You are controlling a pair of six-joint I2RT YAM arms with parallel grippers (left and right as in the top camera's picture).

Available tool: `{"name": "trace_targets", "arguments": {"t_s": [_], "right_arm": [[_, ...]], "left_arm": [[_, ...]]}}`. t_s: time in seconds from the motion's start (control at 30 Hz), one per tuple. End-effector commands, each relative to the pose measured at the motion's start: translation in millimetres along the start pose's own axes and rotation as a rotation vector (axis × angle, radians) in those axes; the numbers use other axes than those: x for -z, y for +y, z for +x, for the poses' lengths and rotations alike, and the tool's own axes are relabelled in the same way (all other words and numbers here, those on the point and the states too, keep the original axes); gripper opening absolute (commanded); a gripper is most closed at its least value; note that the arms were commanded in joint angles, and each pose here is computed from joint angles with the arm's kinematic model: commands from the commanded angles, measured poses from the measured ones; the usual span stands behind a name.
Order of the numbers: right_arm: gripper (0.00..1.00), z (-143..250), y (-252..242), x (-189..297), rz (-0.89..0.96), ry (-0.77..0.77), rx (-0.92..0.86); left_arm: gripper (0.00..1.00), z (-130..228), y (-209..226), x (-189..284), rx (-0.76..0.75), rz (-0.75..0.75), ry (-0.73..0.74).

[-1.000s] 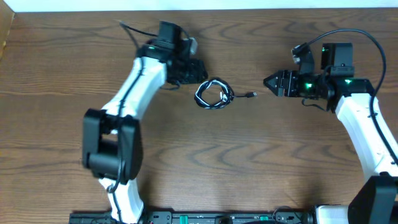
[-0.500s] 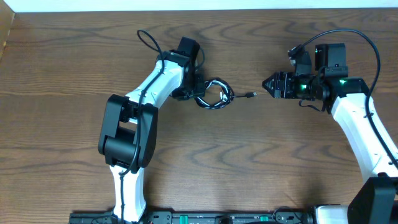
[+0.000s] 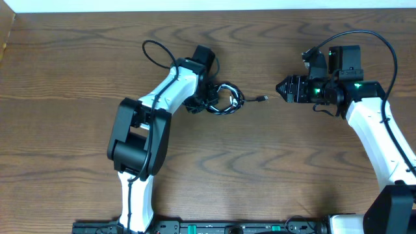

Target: Untangle cables

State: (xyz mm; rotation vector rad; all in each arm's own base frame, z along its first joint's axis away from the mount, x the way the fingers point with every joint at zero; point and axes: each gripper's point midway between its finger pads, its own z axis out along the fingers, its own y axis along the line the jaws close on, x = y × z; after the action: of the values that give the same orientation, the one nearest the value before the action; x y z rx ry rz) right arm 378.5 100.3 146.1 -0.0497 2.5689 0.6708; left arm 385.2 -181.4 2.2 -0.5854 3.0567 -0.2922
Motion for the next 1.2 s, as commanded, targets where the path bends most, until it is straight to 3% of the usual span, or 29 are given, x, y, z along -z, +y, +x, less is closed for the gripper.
{"name": "trace_targets", "arguments": {"t_s": [0.0,0.03,0.23,0.43,0.67,1.0,1.03,1.17], "right_arm": [[0.72,-0.5,4.1,0.9,-0.003,0.006,-0.001],[0.72,0.1,4.1,0.9,-0.003,0.008,-0.002],[0.74,0.4,6.1,0.8,-0.013,0.010,-0.028],[0.75,-1.6,45.7,-3.2,-0.163,0.006,0.036],[0.73,-3.9,73.7,-8.5,-0.221,-0.010,0.068],[0.66,1.5,99.0,-13.2,-0.268,0.008,0.042],[0.62,3.8,98.8,-14.0,-0.261,0.017,0.027],[0.60,4.7,78.9,-18.0,-0.149,0.021,-0.117]], "left_arm": [[0.15,5.7,12.5,-18.6,0.071,-0.049,0.037],[0.08,5.5,13.2,-18.5,0.073,-0.050,0.038],[0.07,0.3,-12.4,6.5,-0.044,0.055,0.025],[0.07,5.5,-58.3,108.5,-0.314,0.293,-0.113],[0.08,29.8,-78.7,197.9,-0.484,0.488,-0.229],[0.07,33.9,-78.6,211.5,-0.460,0.511,-0.241],[0.07,31.2,-76.6,210.8,-0.453,0.496,-0.251],[0.08,7.6,-55.0,204.7,-0.260,0.364,-0.326]]}}
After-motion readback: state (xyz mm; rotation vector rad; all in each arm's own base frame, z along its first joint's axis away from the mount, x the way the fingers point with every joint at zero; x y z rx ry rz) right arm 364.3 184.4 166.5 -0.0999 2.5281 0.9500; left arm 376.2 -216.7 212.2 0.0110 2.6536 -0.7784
